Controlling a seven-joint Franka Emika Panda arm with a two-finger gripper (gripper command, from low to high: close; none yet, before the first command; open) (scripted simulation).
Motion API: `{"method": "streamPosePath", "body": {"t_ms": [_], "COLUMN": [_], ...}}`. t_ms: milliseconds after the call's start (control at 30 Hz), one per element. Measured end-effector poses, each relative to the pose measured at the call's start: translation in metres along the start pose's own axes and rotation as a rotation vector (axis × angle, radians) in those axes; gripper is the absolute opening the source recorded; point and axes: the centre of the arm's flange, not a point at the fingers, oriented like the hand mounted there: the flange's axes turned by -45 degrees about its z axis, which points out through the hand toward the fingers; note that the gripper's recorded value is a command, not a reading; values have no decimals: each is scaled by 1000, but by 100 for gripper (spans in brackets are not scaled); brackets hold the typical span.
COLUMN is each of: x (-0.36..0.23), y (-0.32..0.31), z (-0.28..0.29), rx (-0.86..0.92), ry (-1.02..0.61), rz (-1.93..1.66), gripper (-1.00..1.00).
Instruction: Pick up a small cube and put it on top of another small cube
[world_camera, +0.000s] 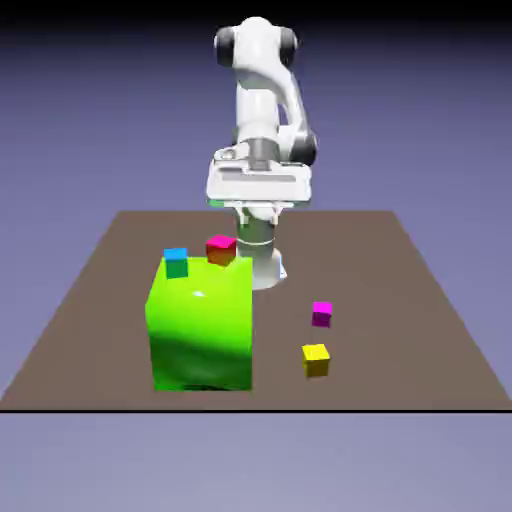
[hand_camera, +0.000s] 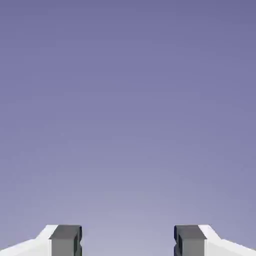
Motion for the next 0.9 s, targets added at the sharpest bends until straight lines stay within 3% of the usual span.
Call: {"method": "streamPosePath", "body": {"t_ms": [467, 900], "x": [-108, -236], "y": [-149, -252], "z": [142, 174], "rx": [10, -94], "ry": [-813, -1326], "rz": [-524, -1053], "gripper": [0, 0]}}
